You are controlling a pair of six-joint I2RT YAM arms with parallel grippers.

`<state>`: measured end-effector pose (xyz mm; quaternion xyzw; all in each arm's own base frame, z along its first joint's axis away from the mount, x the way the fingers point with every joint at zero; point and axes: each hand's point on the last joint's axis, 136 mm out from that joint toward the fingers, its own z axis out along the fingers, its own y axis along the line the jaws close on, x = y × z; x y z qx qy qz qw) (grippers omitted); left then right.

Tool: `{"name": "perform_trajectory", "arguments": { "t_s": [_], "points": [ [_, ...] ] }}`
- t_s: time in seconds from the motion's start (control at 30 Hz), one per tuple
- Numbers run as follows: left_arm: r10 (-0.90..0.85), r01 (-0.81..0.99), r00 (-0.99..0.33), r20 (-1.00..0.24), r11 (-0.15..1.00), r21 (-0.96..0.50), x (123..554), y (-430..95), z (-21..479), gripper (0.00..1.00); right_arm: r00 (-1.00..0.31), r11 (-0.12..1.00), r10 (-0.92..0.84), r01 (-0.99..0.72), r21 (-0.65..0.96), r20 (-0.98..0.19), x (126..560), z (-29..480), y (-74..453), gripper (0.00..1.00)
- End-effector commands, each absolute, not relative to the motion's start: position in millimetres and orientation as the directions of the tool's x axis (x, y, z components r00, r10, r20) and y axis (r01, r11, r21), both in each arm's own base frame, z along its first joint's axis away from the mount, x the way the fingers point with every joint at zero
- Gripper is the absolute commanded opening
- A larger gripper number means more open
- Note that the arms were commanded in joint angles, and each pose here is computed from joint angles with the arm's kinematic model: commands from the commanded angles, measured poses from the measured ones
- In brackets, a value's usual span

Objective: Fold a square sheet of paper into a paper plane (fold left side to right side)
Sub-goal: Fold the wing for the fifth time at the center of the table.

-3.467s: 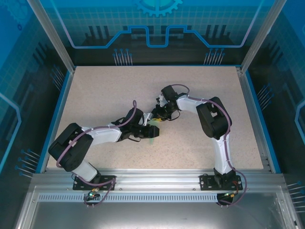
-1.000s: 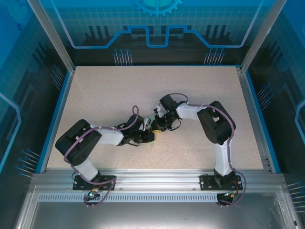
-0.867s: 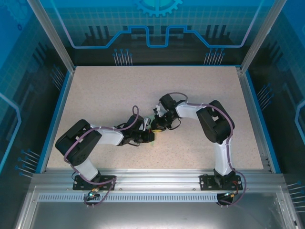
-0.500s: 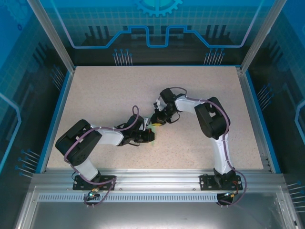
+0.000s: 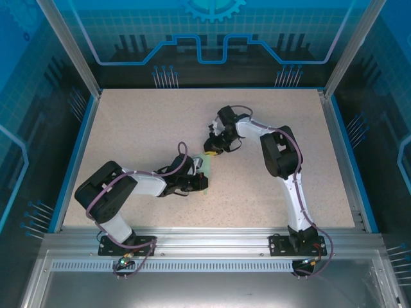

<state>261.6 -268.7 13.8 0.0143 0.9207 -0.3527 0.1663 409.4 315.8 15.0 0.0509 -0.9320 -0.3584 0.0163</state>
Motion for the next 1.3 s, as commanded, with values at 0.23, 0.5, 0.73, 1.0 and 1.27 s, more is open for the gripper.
{"name": "perform_trajectory", "arguments": {
  "t_s": [0.23, 0.5, 0.73, 1.0, 1.27],
  "points": [
    [-0.036, 0.042, -0.991, -0.130, 0.832, -0.553, 207.6, -241.6, -28.5, 0.03, -0.991, 0.768, -0.002, -0.089, 0.634, -0.137, 481.3, 24.7, 287.3, 0.16],
    [-0.044, 0.045, -0.988, -0.148, 0.835, -0.549, 210.3, -240.5, -23.5, 0.03, -0.972, 0.728, -0.046, -0.189, 0.659, -0.229, 432.4, 98.0, 280.6, 0.17],
    [-0.039, 0.048, -0.988, -0.147, 0.837, -0.545, 210.0, -240.1, -22.0, 0.03, -0.988, 0.679, -0.127, -0.152, 0.718, -0.089, 353.5, 64.2, 310.2, 0.17],
    [-0.026, 0.059, -0.989, -0.147, 0.838, -0.542, 207.3, -238.9, -20.8, 0.03, -0.987, 0.716, -0.158, -0.106, 0.690, 0.013, 337.5, 10.6, 335.8, 0.17],
    [-0.003, 0.111, -0.982, -0.190, 0.799, -0.591, 207.2, -249.1, 6.8, 0.07, -0.986, 0.803, -0.145, -0.073, 0.591, 0.076, 333.0, -20.7, 319.0, 0.17]
  ]
}}
